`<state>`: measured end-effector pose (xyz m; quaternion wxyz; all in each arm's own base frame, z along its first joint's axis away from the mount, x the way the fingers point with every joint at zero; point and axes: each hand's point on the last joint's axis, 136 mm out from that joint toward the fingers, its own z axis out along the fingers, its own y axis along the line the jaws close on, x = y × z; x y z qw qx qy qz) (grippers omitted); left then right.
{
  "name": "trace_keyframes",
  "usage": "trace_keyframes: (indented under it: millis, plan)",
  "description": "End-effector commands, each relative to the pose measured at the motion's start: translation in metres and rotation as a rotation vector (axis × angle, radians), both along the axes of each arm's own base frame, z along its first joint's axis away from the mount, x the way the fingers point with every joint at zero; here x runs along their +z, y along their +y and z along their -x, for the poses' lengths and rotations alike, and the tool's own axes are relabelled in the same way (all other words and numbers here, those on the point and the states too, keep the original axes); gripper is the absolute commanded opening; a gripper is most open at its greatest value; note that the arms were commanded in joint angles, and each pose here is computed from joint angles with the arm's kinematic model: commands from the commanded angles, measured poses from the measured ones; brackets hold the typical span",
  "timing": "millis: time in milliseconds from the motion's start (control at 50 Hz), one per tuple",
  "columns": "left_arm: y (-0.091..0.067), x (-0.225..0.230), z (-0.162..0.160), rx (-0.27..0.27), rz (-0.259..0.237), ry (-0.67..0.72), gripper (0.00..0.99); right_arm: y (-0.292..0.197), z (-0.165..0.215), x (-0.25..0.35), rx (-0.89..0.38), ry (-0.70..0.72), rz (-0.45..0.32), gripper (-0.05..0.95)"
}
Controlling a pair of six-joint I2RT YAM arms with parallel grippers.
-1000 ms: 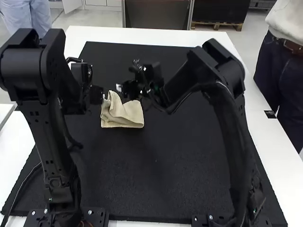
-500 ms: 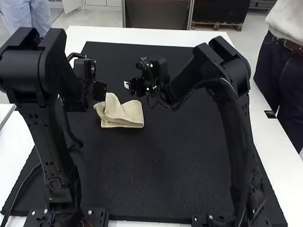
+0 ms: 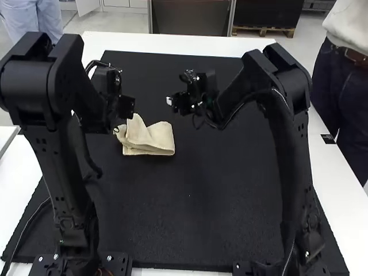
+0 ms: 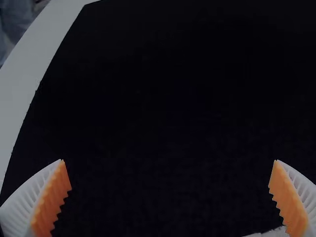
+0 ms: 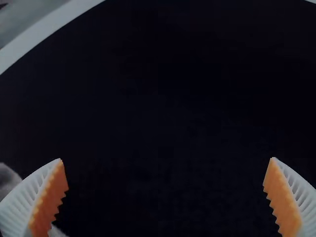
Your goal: Fold the towel.
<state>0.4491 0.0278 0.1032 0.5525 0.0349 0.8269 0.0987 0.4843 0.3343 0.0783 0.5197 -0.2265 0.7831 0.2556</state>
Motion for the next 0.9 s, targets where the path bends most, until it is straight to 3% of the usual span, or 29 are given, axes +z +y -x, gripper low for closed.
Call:
trace_keyframes:
  millis: [0,160,340,620,880]
  plan:
    - [-0.013,0.016,-0.012,-0.017,0.025,-0.045,0.944,-0.036,-0.024,0.037,-0.083,-0.072,-0.022,0.91]
    - [-0.025,0.027,-0.021,-0.032,0.038,-0.064,0.944,-0.076,-0.041,0.057,-0.151,-0.107,-0.022,0.91]
    - [-0.026,0.033,-0.025,-0.025,0.058,-0.064,0.944,-0.112,-0.046,0.080,-0.210,-0.142,-0.026,0.91]
    - [-0.037,0.046,-0.021,-0.038,0.082,-0.075,0.944,-0.154,-0.036,0.095,-0.269,-0.163,-0.009,0.91]
    - [-0.037,0.065,-0.012,-0.027,0.104,-0.086,0.944,-0.179,-0.023,0.120,-0.309,-0.192,-0.018,0.91]
